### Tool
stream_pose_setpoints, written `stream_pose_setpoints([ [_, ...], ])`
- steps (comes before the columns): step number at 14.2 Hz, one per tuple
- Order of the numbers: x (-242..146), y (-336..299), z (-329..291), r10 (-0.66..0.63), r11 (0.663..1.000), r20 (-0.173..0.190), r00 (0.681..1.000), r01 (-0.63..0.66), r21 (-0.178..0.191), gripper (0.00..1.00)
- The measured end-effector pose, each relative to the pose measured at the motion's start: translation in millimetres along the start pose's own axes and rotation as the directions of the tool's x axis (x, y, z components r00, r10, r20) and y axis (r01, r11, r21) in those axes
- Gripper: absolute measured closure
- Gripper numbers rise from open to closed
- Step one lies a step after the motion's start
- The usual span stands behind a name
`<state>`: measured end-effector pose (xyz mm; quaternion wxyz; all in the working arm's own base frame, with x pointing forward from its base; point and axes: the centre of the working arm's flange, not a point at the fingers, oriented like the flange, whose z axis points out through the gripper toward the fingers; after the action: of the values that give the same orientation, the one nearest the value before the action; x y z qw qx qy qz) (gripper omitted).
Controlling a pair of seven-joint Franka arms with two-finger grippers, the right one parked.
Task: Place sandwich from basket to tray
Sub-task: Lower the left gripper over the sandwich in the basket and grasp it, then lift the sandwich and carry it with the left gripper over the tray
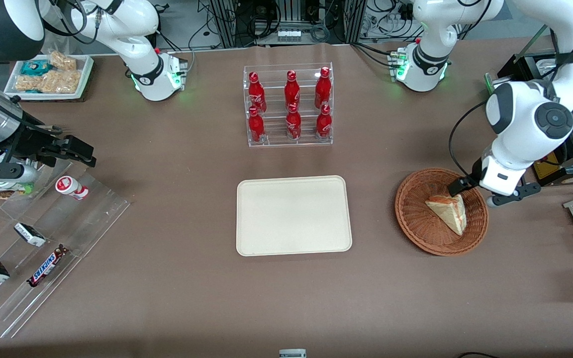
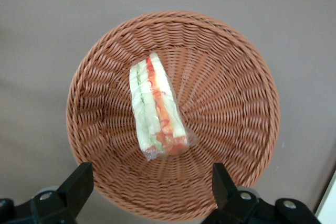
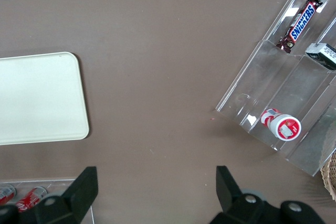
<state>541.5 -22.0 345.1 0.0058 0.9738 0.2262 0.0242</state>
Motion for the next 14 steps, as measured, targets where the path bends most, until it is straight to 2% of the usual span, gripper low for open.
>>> stream_pose_setpoints([
  [1, 2, 1, 7, -0.097, 0.995, -0.007, 0.995, 0.097, -0.005, 0.00],
  [3, 6, 4, 24, -0.261, 0.965, -0.018, 0.965, 0.260, -0.021, 0.00],
  [5, 8, 5, 48, -0.329, 0.944, -0.013, 0.944, 0.329, -0.022, 0.00],
  [8, 8, 4, 83, -0.353, 0.936, 0.007, 0.936, 0.353, -0.005, 0.00],
  [10, 9, 5, 96, -0.356, 0.934, 0.013, 0.934, 0.356, -0.001, 0.19],
  [13, 13, 7, 91, -0.355, 0.935, 0.008, 0.935, 0.355, -0.006, 0.53],
  [14, 14, 10, 87, -0.352, 0.936, 0.014, 0.936, 0.352, 0.001, 0.61],
])
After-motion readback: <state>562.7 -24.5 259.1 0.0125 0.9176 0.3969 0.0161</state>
